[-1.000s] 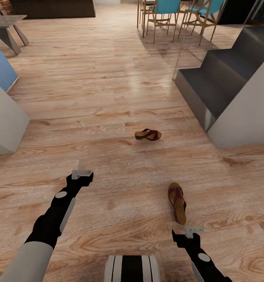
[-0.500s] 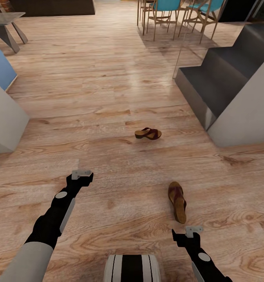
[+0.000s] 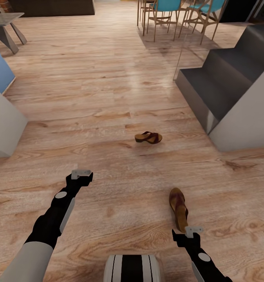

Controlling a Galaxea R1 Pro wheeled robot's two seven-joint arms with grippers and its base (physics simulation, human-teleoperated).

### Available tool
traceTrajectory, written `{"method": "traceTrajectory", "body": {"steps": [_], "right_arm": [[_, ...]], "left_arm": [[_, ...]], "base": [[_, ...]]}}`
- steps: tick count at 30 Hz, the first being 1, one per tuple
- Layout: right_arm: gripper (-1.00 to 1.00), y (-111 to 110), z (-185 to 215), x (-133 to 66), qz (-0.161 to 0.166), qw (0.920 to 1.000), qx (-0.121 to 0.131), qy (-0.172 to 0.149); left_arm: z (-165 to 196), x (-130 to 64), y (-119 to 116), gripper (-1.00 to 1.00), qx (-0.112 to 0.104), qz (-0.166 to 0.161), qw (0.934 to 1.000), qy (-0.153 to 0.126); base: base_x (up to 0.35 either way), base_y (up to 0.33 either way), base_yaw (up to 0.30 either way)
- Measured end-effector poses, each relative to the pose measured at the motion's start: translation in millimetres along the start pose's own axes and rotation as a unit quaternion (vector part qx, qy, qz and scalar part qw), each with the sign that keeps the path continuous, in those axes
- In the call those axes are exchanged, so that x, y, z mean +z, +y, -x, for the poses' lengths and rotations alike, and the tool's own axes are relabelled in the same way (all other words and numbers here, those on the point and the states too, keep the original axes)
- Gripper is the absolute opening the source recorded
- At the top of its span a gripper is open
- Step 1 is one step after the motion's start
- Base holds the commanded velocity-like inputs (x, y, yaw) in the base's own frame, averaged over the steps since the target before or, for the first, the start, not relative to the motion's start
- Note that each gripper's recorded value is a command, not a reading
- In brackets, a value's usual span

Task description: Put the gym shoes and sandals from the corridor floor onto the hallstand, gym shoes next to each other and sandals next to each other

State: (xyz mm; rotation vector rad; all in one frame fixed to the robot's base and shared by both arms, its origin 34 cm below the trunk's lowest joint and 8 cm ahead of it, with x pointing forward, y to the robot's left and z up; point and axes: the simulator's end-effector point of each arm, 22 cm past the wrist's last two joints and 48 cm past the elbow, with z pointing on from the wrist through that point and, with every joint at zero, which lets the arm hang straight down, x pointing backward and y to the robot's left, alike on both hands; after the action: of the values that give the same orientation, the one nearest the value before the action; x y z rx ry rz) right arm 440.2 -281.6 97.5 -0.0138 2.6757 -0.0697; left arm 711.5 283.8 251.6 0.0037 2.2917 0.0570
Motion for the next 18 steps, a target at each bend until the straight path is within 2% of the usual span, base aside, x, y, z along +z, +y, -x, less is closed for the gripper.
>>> {"method": "traceTrajectory", "body": {"steps": [5,12,18], "right_arm": [[1.0,0.0,-0.1,0.0,0.0,1.0,0.0,0.0],[1.0,0.0,0.1,-0.1,0.0,1.0,0.0,0.0],[1.0,0.0,-0.1,0.0,0.0,1.0,0.0,0.0]], "left_arm": [[0.1,0.0,0.2,1.0,0.0,0.0,1.0,0.0],[0.3,-0.1,-0.3,1.0,0.0,0.0,1.0,-0.001],[0.2,0.0,-0.1,1.0,0.0,0.0,1.0,-0.001]], "base": [[0.022,0.0,0.0],[0.145,0.0,0.0],[0.038,0.0,0.0]]}}
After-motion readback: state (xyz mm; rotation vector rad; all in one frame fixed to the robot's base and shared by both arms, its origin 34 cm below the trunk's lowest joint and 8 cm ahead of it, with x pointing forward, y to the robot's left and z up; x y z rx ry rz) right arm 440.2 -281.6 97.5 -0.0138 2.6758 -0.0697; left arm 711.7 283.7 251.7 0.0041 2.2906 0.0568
